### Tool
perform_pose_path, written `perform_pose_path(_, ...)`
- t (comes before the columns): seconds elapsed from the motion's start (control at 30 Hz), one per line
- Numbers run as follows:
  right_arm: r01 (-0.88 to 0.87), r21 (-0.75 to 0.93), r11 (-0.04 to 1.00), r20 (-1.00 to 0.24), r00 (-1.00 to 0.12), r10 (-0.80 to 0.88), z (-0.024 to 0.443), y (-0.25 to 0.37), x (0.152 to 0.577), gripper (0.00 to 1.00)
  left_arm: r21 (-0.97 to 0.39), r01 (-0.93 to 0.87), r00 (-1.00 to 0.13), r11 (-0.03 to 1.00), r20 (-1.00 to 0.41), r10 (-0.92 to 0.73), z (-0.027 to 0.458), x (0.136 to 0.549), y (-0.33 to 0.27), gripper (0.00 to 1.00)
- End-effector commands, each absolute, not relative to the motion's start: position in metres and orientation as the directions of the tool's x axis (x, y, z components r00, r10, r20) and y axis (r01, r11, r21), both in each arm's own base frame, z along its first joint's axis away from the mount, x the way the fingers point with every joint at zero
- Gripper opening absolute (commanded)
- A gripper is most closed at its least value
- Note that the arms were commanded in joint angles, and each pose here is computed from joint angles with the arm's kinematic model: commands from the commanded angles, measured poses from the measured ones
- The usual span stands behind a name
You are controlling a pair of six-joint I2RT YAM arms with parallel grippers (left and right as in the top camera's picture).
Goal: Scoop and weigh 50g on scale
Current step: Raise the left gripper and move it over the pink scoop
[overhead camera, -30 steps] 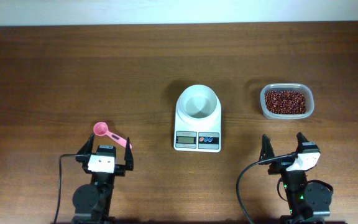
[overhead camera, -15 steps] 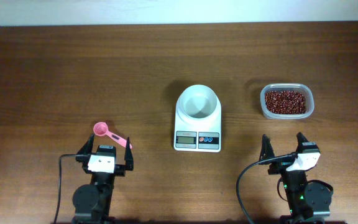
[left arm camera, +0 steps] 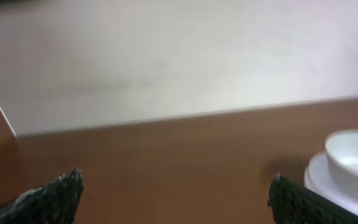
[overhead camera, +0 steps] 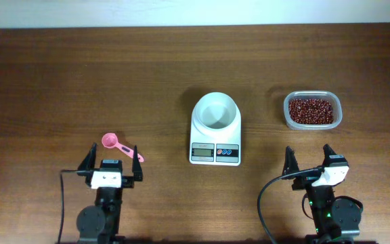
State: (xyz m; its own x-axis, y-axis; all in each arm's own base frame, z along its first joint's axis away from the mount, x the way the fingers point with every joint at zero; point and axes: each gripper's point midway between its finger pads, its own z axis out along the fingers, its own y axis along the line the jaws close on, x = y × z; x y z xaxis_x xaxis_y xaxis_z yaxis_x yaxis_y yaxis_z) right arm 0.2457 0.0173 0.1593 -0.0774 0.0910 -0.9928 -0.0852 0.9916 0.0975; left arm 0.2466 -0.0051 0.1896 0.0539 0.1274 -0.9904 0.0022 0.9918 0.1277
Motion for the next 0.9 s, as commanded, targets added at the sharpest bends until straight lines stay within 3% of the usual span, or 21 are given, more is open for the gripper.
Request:
perform_pose_path(0.0,-0.097,0.090,0.991,-0.993,-0.078,0.083,0.158,0.020,0.245,0.99,0.125,-0.031,0.167,0.992,-0.978,0.128,0.218,0.243,-0.001,0.99)
perform_pose_path(0.43,-0.097,0.090,0.991,-0.993,-0.078,0.083,0.158,0.020,0.245,0.99,0.097,-0.085,0.558,0.992,-0.820,0.128,0.318,0.203,0.000,0.99)
perform_pose_path(0.63,-0.097,0.090,0.991,-0.993,-0.079,0.083,0.158,0.020,0.245,0.99,0.087,-0.092,0.620,0.992,-0.775,0.125,0.355,0.185,0.001,0.99)
perform_pose_path(0.87,-0.097,0.090,0.991,-0.993,-0.079,0.083,0.158,0.020,0.245,0.99,0.103,-0.120,0.568,0.987,-0.809,0.154,0.377,0.179,0.005,0.99)
